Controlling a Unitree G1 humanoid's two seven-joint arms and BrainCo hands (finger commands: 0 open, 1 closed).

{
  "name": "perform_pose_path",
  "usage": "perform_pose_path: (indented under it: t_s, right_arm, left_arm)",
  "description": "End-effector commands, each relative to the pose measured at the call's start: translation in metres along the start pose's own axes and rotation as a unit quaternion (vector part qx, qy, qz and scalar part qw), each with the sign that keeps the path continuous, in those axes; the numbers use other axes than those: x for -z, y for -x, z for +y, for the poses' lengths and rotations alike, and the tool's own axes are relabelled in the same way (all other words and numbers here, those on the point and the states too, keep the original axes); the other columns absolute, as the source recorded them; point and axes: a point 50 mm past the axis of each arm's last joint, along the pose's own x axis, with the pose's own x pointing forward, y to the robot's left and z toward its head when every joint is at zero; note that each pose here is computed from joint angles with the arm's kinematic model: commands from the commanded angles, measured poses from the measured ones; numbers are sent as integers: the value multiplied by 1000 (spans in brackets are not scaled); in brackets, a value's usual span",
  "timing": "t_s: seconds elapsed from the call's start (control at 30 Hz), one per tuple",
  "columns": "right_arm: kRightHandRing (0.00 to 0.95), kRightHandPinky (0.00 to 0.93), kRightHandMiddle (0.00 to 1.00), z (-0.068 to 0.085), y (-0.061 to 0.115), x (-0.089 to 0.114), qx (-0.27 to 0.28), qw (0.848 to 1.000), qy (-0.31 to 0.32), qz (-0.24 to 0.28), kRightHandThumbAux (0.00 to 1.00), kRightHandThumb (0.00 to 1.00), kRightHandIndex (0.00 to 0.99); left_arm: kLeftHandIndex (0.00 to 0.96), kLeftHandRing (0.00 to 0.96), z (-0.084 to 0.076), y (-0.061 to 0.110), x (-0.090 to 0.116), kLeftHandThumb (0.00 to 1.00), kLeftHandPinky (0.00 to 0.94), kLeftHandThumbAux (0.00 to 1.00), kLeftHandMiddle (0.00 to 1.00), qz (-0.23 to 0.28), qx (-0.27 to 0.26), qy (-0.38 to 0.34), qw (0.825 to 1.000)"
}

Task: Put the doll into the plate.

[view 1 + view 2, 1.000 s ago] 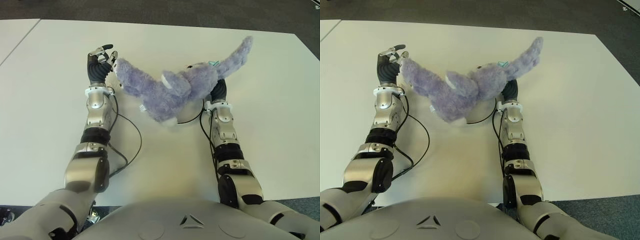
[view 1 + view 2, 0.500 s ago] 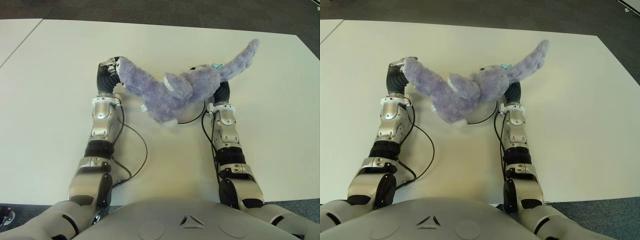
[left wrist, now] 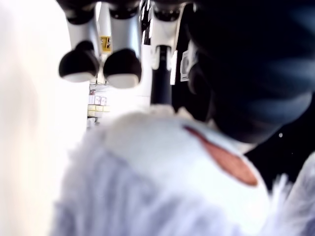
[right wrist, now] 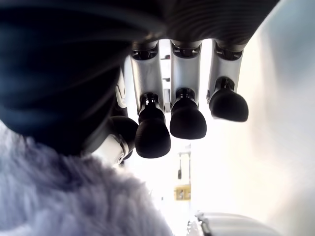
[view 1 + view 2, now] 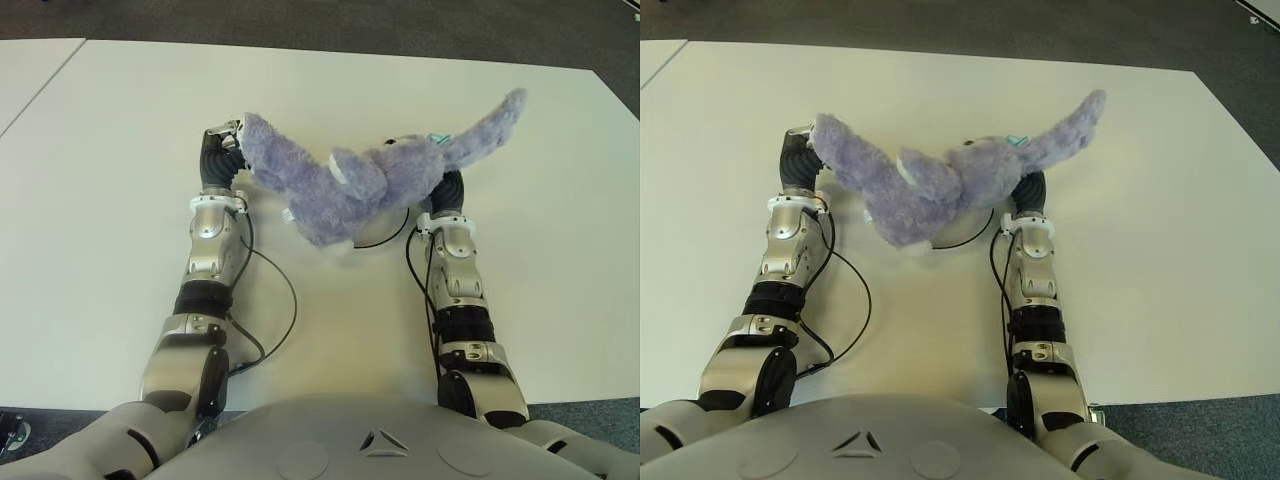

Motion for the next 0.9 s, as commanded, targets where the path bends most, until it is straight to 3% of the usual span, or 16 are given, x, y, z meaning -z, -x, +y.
perform_pose_path:
  t_s: [0.03,0.47,0.9]
  right_arm:
    - [794,810,795,-8,22,33,13,997,-2,73,718,707,441]
    - [803,815,803,-10,28,33,14,997,-6,75,718,706,441]
    - [821,828,818,-11,32,34,17,996,-7,83,718,707,441]
  left_arm:
    - [815,874,6,22,26,334,853,813,880,43,-26,21,998]
    - [814,884,2,40,38,334,861,822,886,58,-29,40,997]
    - [809,881,-1,46,39,342,858,835,879,63,-26,37,997]
